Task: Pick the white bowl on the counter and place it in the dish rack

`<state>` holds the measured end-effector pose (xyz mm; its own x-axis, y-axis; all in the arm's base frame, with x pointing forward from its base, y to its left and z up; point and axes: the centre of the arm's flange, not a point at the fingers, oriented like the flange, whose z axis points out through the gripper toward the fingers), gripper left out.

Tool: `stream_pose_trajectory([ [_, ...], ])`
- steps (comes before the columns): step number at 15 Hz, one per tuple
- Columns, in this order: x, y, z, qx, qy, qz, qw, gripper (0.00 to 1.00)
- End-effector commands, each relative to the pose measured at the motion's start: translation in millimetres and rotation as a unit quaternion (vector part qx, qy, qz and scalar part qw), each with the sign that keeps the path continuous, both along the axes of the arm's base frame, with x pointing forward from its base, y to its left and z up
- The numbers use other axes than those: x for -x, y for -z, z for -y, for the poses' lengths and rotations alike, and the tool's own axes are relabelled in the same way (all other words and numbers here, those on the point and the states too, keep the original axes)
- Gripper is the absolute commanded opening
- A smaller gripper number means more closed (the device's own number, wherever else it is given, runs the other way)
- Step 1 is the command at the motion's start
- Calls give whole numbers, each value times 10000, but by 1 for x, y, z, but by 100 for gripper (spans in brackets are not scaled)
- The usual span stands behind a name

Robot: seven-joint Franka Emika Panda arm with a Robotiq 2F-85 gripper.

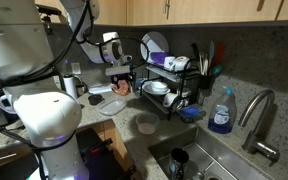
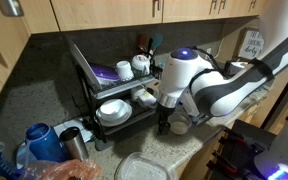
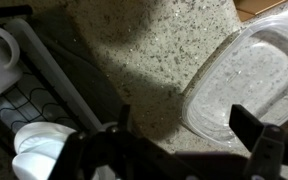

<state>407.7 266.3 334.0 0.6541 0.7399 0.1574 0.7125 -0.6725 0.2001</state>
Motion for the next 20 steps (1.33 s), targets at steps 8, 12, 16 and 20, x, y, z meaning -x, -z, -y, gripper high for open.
stream_pose_trajectory([
  [8, 13, -19, 29, 270, 1398, -161, 9897, 100],
  [12, 25, -31, 47, 479, 1982, -173, 9788, 100],
  [16, 39, -35, 72, 591, 2588, -229, 9639, 100],
  [20, 56, -37, 97, 618, 3106, -241, 9482, 100],
])
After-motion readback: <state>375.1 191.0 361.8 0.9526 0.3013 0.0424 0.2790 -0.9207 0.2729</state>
